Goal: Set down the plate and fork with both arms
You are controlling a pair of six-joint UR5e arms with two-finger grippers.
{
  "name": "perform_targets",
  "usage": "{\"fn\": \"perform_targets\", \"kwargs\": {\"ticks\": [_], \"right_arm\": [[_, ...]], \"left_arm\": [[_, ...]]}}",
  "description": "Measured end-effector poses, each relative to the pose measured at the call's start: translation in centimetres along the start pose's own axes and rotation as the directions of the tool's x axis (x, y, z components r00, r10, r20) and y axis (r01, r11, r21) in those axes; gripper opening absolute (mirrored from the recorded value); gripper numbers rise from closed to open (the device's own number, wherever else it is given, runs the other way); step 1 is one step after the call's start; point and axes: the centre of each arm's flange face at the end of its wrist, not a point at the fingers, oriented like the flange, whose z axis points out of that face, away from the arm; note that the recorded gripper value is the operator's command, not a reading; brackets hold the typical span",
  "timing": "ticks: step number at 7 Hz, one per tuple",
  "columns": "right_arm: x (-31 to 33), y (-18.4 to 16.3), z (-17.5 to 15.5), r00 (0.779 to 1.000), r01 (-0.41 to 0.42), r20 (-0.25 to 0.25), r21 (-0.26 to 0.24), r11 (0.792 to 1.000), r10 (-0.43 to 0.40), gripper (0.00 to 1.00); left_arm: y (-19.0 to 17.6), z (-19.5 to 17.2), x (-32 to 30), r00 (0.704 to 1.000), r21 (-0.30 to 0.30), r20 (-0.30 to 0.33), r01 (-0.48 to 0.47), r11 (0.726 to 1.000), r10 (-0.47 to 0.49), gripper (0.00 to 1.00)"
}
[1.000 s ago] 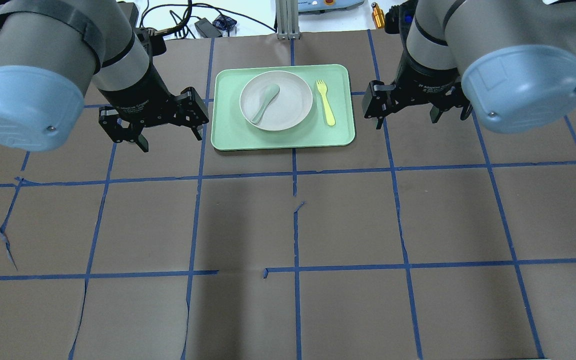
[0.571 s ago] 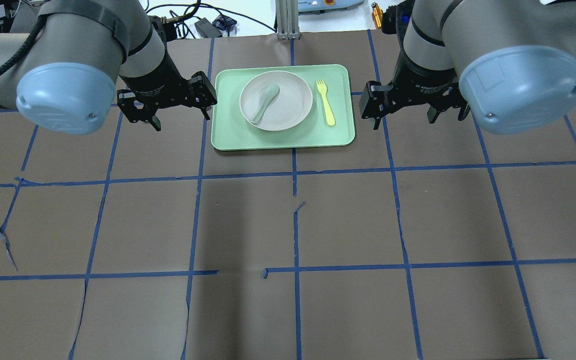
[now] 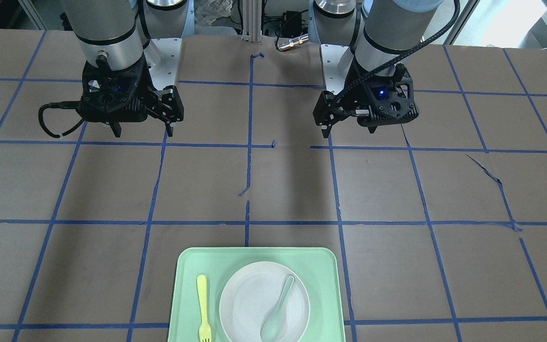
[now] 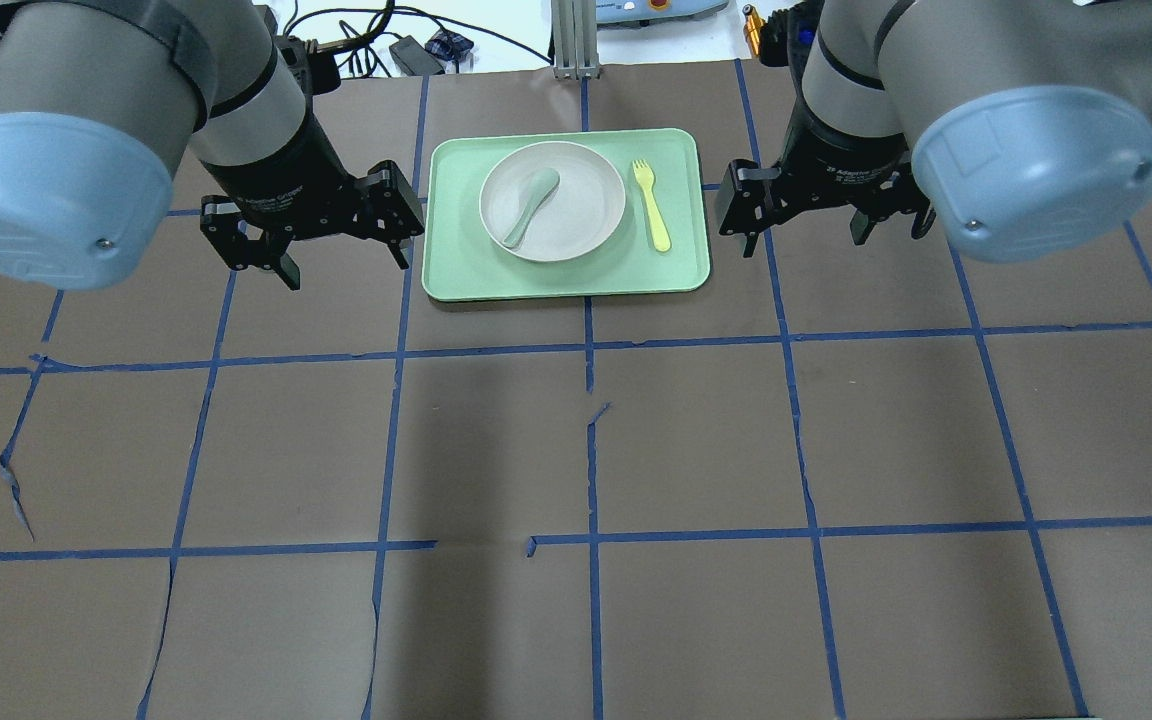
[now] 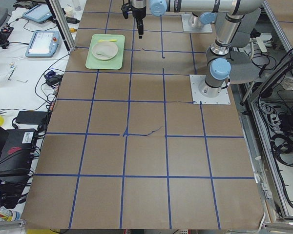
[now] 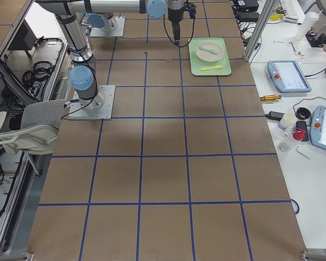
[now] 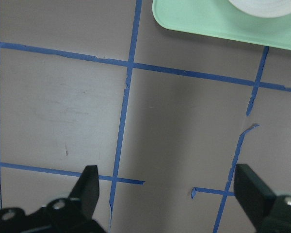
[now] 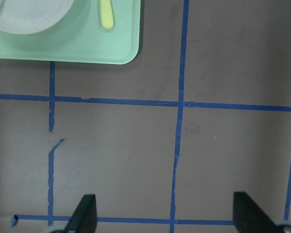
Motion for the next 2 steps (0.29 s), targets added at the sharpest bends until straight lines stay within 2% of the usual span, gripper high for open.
{"fn": "perform_targets", "kwargs": {"ticks": [2], "right_arm": [[-0.09,-0.13,0.02,1.000,0.001,0.003,-0.001,1.000,-0.001,1.00]], "left_arm": [[0.41,-0.07,0.25,1.000,0.004,0.018,-0.013,1.000,0.013,1.00]]}}
